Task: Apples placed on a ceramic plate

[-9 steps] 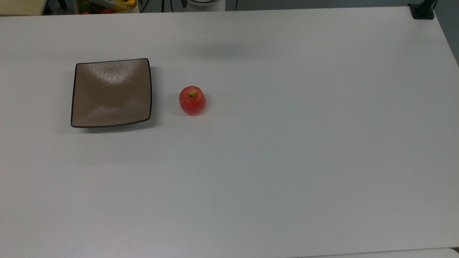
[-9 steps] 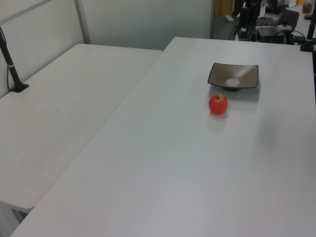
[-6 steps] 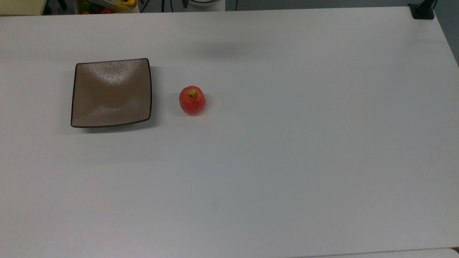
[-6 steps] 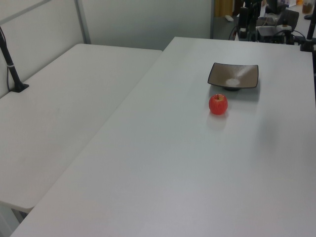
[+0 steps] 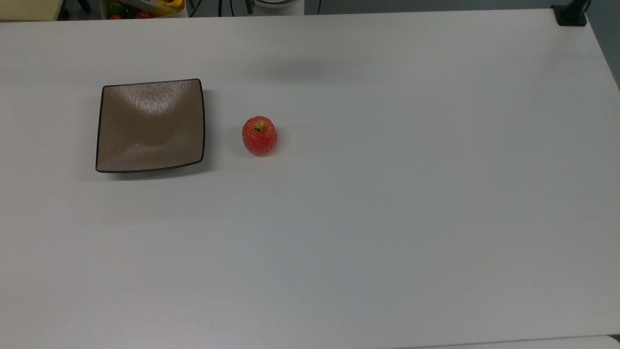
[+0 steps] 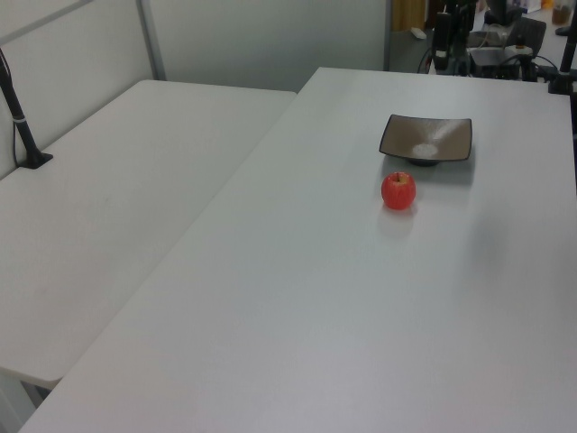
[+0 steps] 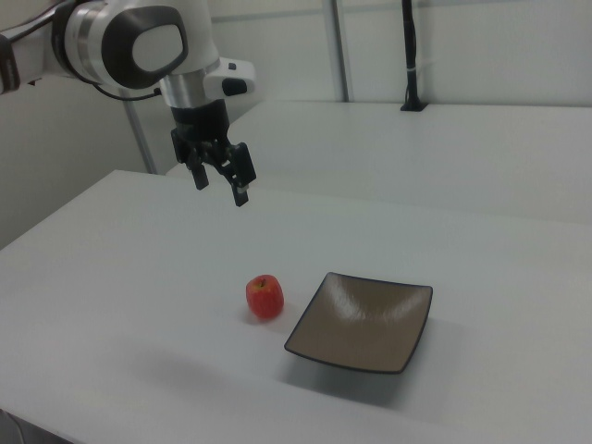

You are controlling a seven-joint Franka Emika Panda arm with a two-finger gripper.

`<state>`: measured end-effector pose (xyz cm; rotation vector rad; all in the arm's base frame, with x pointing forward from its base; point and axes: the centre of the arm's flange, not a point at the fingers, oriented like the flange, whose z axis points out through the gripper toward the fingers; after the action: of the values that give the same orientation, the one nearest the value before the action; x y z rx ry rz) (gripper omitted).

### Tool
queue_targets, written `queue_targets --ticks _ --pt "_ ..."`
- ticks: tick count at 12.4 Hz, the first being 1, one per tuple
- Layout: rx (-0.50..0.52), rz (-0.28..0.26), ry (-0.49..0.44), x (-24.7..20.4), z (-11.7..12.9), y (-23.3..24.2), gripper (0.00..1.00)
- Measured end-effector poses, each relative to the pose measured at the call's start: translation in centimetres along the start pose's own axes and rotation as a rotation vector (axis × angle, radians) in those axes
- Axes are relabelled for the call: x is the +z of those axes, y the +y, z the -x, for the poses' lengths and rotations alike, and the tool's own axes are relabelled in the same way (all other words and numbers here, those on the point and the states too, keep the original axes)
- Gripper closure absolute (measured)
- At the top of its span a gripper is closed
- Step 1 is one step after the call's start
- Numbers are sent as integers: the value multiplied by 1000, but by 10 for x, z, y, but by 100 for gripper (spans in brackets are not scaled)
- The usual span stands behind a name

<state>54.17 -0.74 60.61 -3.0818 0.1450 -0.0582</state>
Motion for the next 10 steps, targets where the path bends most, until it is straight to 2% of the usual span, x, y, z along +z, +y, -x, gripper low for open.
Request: queue_targets --ticks 3,7,10 --pt "-19 2 44 32 -6 -11 0" --pt "-79 39 68 90 -7 -31 0" --pt "-133 73 41 144 -20 -47 0"
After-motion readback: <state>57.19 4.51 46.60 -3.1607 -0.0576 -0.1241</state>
